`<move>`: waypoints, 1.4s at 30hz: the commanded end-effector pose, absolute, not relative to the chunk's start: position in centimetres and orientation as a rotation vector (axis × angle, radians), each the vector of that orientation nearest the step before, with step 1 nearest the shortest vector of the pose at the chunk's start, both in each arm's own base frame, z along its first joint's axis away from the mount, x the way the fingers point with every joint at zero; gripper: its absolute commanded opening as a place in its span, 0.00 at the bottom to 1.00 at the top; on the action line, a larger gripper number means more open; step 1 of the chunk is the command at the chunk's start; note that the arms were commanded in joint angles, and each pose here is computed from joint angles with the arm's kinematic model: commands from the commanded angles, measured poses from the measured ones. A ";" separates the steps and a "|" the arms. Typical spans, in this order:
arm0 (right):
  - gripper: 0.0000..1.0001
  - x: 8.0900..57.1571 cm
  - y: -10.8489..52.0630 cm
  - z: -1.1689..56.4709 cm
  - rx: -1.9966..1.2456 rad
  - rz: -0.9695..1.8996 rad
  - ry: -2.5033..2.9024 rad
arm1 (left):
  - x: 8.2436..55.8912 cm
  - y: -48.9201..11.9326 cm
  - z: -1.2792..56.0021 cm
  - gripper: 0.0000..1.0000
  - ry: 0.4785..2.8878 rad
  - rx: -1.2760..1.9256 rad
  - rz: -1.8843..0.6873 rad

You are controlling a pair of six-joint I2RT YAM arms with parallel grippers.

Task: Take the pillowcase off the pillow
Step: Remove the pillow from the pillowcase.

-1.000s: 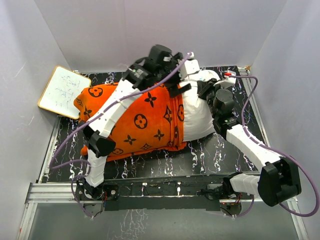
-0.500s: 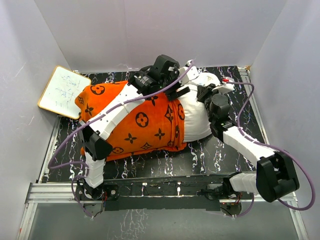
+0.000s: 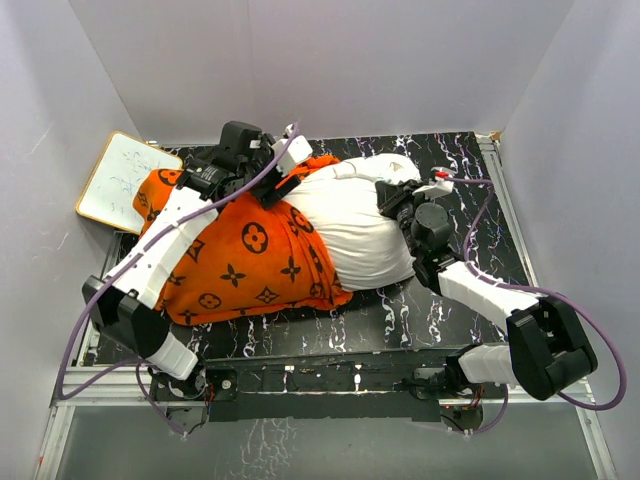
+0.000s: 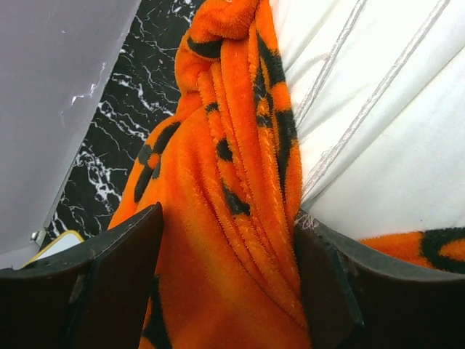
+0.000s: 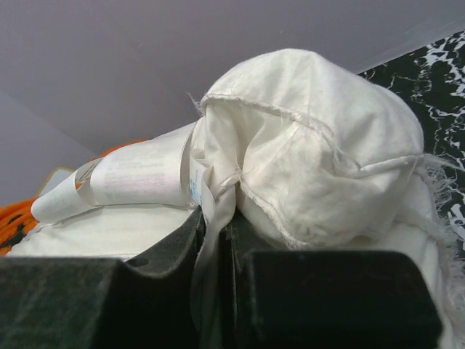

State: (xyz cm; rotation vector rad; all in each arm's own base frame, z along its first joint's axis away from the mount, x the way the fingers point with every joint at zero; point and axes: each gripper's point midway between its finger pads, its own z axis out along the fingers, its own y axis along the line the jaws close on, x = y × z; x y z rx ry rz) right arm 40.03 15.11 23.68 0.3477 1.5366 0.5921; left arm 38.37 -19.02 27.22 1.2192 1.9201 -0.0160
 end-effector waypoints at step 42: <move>0.98 29.3 21.7 30.0 -0.581 1.624 1.262 | 35.6 -17.6 26.7 0.00 1.961 1.300 -0.135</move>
